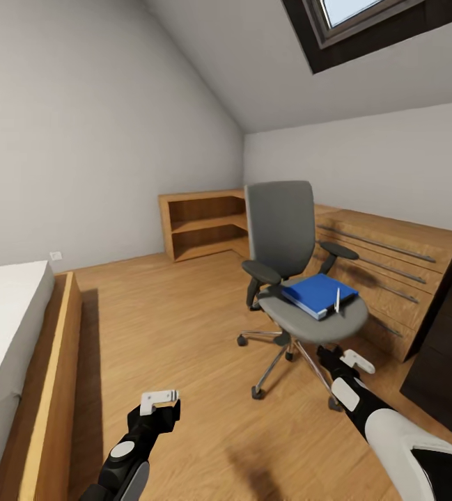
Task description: In the bedroom, organize the workspace by keeping the computer under the desk, ensuring the monitor is on the desk, placing the keyboard on the desk next to the monitor, placing the mouse on the desk next to the keyboard, moving the folder from the swivel chair onto the desk next to the mouse, stacking the notebook on top of the folder with the pen on top of the notebook, and positioning the swivel chair next to the desk.
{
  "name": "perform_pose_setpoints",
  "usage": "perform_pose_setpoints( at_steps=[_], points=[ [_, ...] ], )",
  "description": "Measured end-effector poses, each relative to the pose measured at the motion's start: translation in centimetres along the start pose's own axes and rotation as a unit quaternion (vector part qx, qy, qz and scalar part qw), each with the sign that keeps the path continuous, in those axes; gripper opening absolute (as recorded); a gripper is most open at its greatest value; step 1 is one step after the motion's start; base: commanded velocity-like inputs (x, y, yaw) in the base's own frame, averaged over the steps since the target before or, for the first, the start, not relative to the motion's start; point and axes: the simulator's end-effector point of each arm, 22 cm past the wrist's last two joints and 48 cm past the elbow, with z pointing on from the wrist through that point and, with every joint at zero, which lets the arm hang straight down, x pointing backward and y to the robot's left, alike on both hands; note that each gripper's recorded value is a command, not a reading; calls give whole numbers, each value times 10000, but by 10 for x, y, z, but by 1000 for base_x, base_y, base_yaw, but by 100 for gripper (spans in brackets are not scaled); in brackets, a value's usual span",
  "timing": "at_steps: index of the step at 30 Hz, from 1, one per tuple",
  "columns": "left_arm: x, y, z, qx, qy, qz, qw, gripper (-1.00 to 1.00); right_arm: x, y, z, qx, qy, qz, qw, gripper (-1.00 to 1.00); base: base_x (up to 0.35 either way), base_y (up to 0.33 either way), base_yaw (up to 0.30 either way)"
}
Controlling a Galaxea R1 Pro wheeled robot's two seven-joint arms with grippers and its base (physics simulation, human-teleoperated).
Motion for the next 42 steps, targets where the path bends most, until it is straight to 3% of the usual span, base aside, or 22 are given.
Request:
perform_pose_setpoints(
  at_steps=[10, 19, 25, 28, 42],
  points=[
    [0, 0, 0, 1, 2, -4, 10000, 100, 9, 12, -2, -92, 58, 29, 9999, 100, -24, 17, 0],
    [0, 0, 0, 4, 3, -7, 10000, 100, 39, 46, -12, -397, 249, 29, 9989, 100, -2, 1, 0],
    [1, 0, 0, 8, 5, -7, 10000, 100, 61, 66, -20, -592, 390, -96, 9974, 100, 0, 0, 0],
    [0, -2, 0, 20, 3, 2, 10000, 100, 73, 76, -25, -710, 454, -279, 9961, 100, 0, 0, 0],
    [2, -8, -2, 81, 8, 66, 9999, 100, 76, 76, -27, -748, 470, -351, 9955, 100, 187, 0, 0]
  ],
)
